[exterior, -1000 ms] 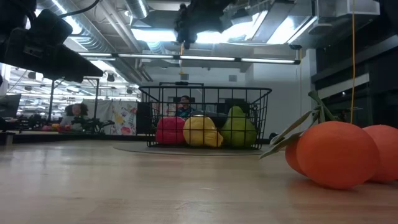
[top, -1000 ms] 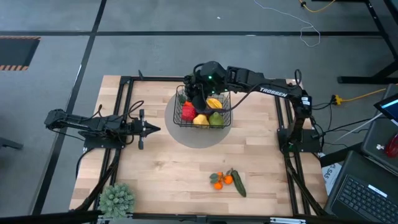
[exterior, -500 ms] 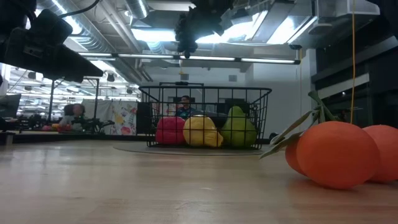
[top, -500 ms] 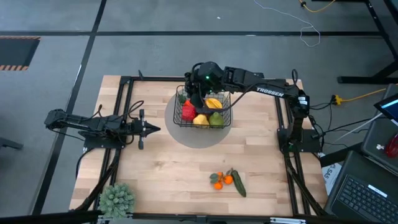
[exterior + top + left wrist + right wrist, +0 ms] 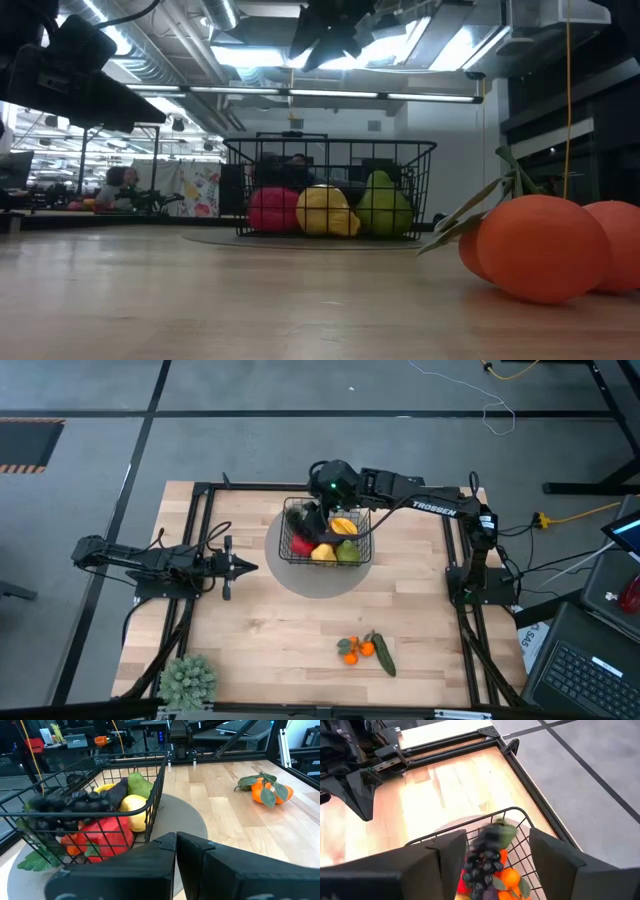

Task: Build produce basket
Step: Put the orange tangerines into the black wire basket

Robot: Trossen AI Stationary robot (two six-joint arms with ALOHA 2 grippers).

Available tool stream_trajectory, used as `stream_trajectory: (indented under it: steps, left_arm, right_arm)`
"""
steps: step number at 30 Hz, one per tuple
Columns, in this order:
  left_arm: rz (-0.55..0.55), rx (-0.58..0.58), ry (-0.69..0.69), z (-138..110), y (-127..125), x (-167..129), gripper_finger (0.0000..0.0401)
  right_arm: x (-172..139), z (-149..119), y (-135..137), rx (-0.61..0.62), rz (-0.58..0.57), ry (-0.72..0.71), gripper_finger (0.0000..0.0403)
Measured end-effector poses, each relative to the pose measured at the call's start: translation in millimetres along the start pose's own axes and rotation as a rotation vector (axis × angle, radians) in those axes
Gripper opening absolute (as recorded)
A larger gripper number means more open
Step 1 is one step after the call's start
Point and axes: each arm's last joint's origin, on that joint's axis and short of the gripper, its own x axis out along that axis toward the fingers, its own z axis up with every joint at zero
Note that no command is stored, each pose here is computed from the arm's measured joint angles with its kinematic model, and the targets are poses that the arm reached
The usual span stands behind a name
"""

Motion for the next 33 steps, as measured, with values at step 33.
stream_trajectory:
  steps: [33]
  left_arm:
    - [0.0, -0.002, 0.0, 0, 0, 0, 0.0004]
  right_arm:
    - [-69, -100, 160, -0.365, 0.552, 0.7, 0.0175]
